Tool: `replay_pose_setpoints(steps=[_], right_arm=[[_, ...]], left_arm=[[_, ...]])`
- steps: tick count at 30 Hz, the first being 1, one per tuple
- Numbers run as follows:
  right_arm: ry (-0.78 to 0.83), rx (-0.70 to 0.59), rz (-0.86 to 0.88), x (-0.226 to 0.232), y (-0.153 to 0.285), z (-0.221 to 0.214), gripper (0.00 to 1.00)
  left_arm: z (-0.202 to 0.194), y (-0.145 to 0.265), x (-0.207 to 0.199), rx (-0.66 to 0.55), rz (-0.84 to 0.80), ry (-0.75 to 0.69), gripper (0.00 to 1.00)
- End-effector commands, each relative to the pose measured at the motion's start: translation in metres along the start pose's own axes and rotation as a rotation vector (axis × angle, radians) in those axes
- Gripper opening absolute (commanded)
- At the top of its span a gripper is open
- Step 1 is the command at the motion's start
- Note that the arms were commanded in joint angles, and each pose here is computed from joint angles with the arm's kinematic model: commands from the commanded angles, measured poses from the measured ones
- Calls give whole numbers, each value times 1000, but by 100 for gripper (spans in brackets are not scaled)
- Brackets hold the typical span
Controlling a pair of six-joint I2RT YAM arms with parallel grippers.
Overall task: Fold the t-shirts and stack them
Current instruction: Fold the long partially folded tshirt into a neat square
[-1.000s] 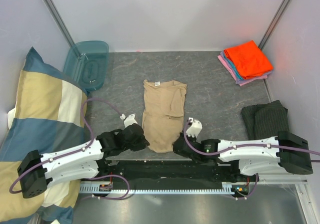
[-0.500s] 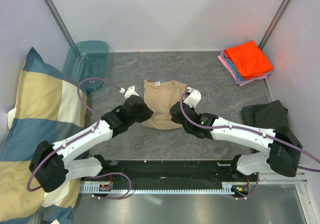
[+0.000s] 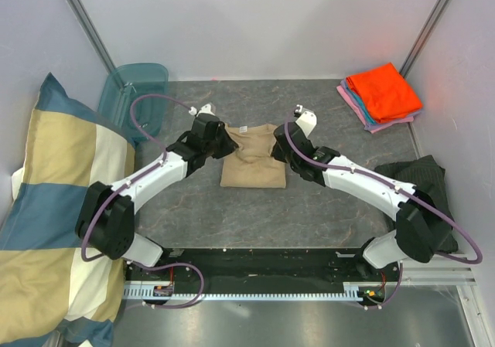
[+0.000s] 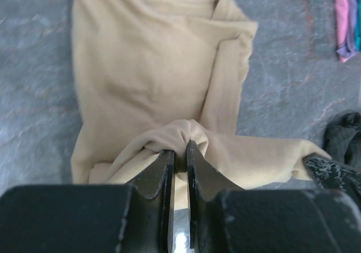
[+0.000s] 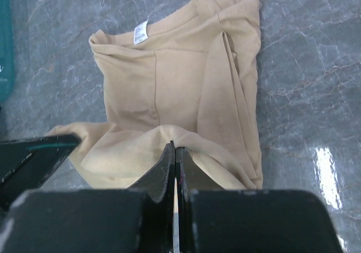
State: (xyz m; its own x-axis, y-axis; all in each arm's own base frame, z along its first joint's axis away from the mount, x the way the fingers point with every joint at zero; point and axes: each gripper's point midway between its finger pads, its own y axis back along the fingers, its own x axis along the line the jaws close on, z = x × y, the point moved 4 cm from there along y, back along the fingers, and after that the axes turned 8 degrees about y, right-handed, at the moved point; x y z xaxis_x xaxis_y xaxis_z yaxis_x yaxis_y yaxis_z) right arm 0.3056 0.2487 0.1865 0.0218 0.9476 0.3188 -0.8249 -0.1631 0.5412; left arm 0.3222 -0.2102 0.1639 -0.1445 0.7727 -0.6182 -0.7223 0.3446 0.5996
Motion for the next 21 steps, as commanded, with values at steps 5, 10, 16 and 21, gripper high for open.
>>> replay_pose_setpoints(steps=[5,10,16,21], right_arm=[[-20,-37,76,15,-22,35,0],[-25,-16,74,9,-46,40,0],[-49,-4,61,-4,-75,43,0],[-65,28,54,-19,-103,40,0]], left_arm=[[30,-31,-29,2,-105,-52,2],[39,-46,-30,8,-101,-39,2],[46,-65,-21,19,-78,-23,2],[54,-77,-12,19,-60,-3,2]])
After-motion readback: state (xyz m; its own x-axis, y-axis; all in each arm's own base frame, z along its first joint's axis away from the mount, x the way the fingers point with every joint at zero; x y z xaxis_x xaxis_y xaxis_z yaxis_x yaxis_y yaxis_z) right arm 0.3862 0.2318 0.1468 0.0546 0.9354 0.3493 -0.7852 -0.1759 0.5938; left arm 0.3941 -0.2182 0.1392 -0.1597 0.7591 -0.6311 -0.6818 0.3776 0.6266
